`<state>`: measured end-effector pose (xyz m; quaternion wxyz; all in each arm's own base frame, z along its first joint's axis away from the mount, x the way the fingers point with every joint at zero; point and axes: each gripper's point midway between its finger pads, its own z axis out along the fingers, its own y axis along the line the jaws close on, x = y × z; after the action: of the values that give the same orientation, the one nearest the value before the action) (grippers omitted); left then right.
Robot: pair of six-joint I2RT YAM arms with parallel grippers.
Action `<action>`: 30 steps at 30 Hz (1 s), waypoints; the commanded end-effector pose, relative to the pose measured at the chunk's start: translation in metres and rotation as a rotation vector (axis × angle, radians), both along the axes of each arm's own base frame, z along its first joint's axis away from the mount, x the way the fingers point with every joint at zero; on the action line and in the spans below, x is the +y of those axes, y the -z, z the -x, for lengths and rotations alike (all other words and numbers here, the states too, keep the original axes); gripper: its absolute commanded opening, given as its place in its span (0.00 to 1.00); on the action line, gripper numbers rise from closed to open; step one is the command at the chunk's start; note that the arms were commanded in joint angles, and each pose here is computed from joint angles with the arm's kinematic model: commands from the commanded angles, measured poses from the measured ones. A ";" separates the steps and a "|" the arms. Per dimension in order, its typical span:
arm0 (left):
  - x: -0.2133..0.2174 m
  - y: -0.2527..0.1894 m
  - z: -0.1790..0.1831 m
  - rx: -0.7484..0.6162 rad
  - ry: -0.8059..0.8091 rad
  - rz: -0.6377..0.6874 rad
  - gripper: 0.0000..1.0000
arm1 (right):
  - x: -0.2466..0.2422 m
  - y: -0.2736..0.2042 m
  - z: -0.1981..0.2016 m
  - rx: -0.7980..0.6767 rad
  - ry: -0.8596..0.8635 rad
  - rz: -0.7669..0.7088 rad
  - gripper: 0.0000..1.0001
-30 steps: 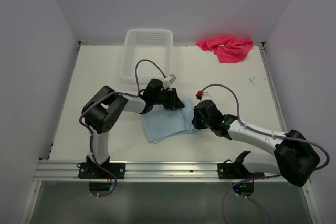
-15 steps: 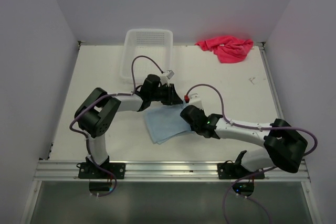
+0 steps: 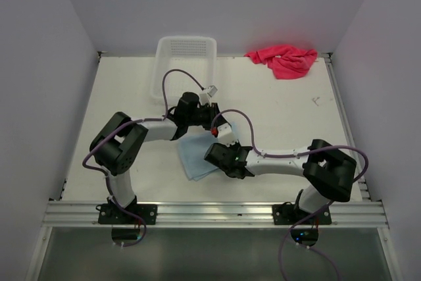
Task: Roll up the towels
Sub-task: Roll the towel
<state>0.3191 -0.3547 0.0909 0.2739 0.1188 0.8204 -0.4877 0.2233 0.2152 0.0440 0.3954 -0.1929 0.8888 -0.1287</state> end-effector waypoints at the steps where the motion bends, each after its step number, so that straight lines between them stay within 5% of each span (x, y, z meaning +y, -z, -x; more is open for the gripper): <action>1: -0.001 -0.025 0.002 -0.034 0.013 0.078 0.23 | 0.006 -0.009 -0.006 -0.047 0.042 0.002 0.00; 16: -0.024 -0.013 0.012 -0.024 0.057 0.092 0.21 | 0.015 -0.003 -0.006 -0.035 0.035 0.059 0.00; 20: -0.019 0.022 0.012 0.041 0.027 0.002 0.16 | 0.015 -0.002 -0.005 -0.033 0.035 0.055 0.00; 24: -0.004 0.057 0.015 0.103 -0.009 -0.133 0.00 | 0.015 -0.002 -0.004 -0.028 0.032 0.048 0.00; 28: 0.007 0.081 0.016 0.137 -0.033 -0.216 0.00 | 0.021 -0.004 -0.003 -0.016 0.028 0.014 0.01; 30: 0.012 0.091 0.019 0.158 -0.043 -0.243 0.00 | 0.022 -0.007 -0.002 -0.016 0.028 -0.002 0.11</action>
<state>0.3016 -0.3611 0.0344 0.2170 0.1018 0.8605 -0.4496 0.2254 0.2239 0.0409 0.3906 -0.2015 0.8824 -0.1678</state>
